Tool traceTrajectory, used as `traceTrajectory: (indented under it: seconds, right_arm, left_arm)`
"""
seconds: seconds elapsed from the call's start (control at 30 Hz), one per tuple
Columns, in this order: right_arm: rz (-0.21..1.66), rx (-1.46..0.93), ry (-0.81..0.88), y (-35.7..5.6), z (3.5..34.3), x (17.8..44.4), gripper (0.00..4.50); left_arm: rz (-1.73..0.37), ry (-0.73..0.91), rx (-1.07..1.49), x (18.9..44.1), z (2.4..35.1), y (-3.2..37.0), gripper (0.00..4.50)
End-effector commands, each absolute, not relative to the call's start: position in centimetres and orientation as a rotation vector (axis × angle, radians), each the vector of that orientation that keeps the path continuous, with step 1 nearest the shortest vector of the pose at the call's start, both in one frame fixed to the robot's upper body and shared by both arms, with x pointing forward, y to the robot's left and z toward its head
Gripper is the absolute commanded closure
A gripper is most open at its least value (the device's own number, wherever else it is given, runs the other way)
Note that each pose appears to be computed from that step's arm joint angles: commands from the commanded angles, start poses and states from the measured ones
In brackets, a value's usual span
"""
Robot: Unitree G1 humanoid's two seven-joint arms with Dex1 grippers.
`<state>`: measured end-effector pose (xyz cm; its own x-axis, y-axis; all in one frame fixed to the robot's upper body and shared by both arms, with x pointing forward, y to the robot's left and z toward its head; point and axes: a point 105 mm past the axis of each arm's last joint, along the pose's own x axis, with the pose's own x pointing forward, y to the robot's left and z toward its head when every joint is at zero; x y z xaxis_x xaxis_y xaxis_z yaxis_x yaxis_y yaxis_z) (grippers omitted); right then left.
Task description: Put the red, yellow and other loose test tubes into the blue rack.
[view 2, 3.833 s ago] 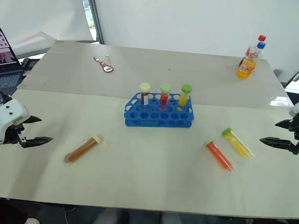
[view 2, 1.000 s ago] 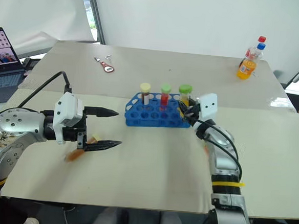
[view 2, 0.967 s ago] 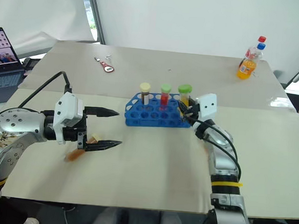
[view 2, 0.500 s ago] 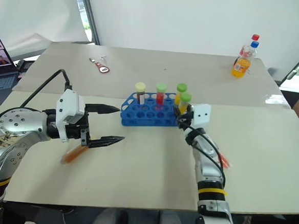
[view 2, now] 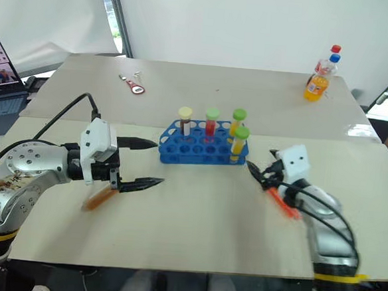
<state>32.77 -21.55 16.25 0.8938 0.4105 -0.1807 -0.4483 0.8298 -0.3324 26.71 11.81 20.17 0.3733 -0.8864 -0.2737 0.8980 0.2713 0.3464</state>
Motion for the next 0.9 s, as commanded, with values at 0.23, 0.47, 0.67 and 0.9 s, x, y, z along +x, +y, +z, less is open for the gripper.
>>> traceTrajectory:
  seconds: [0.23,0.47,0.67,0.9]
  right_arm:
    - [0.519,-0.613,0.603,-24.6,16.6,30.3,0.43]
    - [0.587,-0.57,0.817,-24.7,14.5,31.0,0.43]
    - [0.652,-0.617,0.917,-24.8,12.6,31.3,0.68]
    - [0.691,-0.668,0.946,-25.0,12.1,31.4,2.98]
  left_arm:
    - [-1.393,0.062,0.649,23.8,18.9,11.6,0.0]
    - [-1.453,0.043,0.653,22.2,18.5,10.5,0.0]
    - [-1.468,0.032,0.648,21.6,18.4,9.8,0.0]
    - [-1.451,0.028,0.652,21.6,18.4,9.6,0.0]
